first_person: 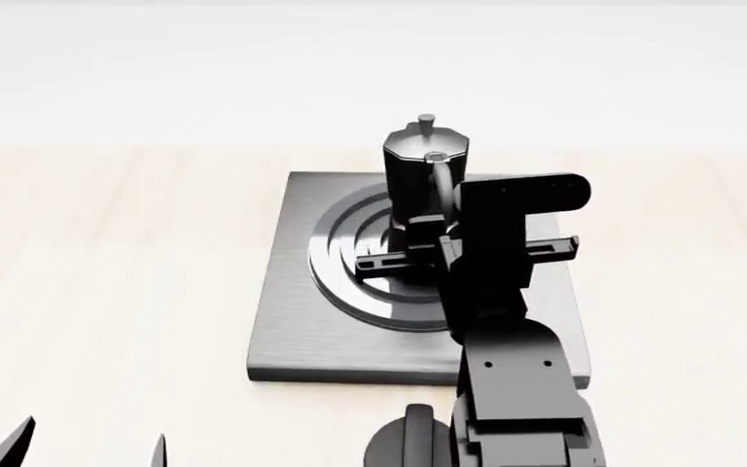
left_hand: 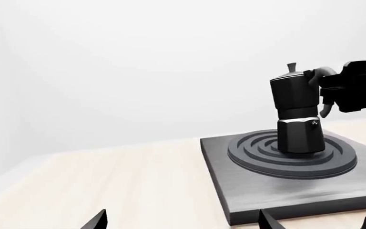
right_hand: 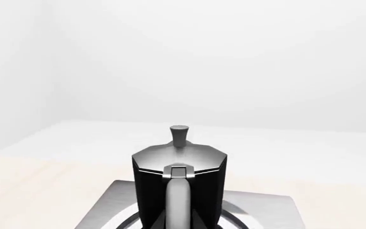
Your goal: Put the moka pot on the stove.
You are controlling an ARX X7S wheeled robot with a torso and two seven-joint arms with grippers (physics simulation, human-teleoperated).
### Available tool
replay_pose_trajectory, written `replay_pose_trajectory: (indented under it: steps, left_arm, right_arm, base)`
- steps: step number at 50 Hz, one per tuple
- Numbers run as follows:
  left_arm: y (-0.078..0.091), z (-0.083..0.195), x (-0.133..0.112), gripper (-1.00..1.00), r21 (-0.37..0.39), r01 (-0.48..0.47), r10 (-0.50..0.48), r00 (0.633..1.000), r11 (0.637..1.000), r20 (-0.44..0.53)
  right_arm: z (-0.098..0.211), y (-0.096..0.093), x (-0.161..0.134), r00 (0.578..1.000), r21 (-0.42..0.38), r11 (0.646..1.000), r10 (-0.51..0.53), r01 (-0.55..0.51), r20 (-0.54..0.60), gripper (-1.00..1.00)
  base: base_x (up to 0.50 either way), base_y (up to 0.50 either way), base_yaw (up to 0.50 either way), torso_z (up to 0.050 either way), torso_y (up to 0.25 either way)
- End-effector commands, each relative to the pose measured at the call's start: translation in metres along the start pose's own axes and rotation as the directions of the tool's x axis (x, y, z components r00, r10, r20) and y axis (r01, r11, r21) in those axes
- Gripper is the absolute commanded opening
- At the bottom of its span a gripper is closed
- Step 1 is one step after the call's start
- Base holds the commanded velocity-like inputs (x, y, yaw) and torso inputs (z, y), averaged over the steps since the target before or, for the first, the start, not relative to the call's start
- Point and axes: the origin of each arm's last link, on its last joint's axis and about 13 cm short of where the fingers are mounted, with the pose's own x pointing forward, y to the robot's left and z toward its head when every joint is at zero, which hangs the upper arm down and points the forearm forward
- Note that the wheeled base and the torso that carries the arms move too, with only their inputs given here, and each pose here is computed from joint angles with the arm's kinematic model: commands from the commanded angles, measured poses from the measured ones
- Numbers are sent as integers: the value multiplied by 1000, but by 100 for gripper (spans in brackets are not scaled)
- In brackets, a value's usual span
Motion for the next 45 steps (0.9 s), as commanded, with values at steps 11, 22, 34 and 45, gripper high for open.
replay_pose_trajectory:
  steps: [11, 22, 34, 45]
  left_arm:
    - [1, -3, 0, 100, -16, -1, 1, 1000, 1000, 1]
    - [1, -3, 0, 100, -17, -4, 4, 1000, 1000, -1]
    - [3, -2, -2, 100, -19, -9, 9, 1000, 1000, 3]
    - [2, 0, -2, 100, -22, -5, 5, 1000, 1000, 9]
  right_arm:
    - [-24, 6, -11, 991, -11, 999, 48, -49, -125, 100]
    - [-48, 8, -25, 971, -6, 998, 54, -57, -231, 100]
    - [-69, 11, -39, 973, -99, 995, -5, -19, -232, 100]
    - [-56, 1, -34, 997, -43, 997, -61, 59, -47, 100]
  base:
    - [1, 0, 1, 0, 0]
    - [0, 0, 0, 0, 0]
    - [0, 0, 0, 0, 0]
    - [0, 0, 0, 0, 0]
